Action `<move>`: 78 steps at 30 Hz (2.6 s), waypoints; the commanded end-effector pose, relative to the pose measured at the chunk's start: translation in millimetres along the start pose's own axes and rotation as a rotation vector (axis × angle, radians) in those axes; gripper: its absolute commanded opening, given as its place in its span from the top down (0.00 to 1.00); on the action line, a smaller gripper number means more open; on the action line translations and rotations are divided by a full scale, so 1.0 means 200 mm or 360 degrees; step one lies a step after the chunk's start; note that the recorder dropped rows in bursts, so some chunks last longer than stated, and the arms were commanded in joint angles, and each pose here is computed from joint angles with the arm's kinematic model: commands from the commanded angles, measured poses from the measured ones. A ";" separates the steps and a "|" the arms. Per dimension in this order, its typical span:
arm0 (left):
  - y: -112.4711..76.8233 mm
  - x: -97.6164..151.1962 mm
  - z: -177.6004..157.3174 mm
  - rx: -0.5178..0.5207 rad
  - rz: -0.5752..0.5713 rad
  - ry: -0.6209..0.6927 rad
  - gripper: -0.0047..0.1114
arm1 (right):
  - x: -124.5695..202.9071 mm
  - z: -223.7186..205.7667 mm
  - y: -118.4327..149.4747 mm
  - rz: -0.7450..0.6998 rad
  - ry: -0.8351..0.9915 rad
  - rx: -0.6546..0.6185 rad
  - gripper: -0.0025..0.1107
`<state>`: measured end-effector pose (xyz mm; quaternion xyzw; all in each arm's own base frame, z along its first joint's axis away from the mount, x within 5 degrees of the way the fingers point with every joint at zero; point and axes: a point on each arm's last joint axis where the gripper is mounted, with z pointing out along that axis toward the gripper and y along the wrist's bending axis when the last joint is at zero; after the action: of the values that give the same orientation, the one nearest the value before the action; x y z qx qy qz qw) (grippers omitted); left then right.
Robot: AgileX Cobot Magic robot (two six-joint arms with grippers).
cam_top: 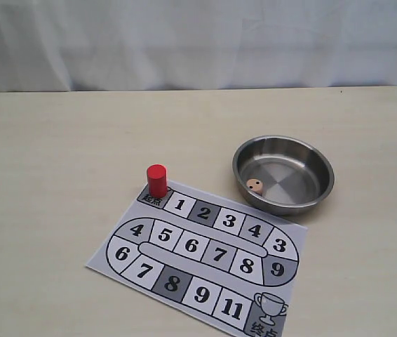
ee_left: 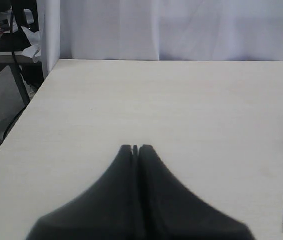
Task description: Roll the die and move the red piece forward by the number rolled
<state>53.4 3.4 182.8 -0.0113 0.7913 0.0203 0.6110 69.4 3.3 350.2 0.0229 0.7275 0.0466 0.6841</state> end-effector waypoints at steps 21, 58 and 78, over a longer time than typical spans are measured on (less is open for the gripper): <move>0.00 0.00 0.00 0.0001 -0.0009 -0.0018 0.96 | 0.17 0.91 0.17 -0.0277 0.1297 -0.0335 0.62; 0.00 0.00 0.00 0.0001 -0.0009 -0.0018 0.96 | 0.83 1.65 0.38 0.1169 0.1853 0.0241 0.49; 0.00 0.00 0.00 0.0001 -0.0009 -0.0018 0.96 | 1.02 1.70 0.39 0.1229 0.1929 0.0358 0.49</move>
<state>53.4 3.4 182.8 -0.0113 0.7913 0.0203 0.6110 391.2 113.4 135.4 0.3199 0.9190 0.2147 0.0844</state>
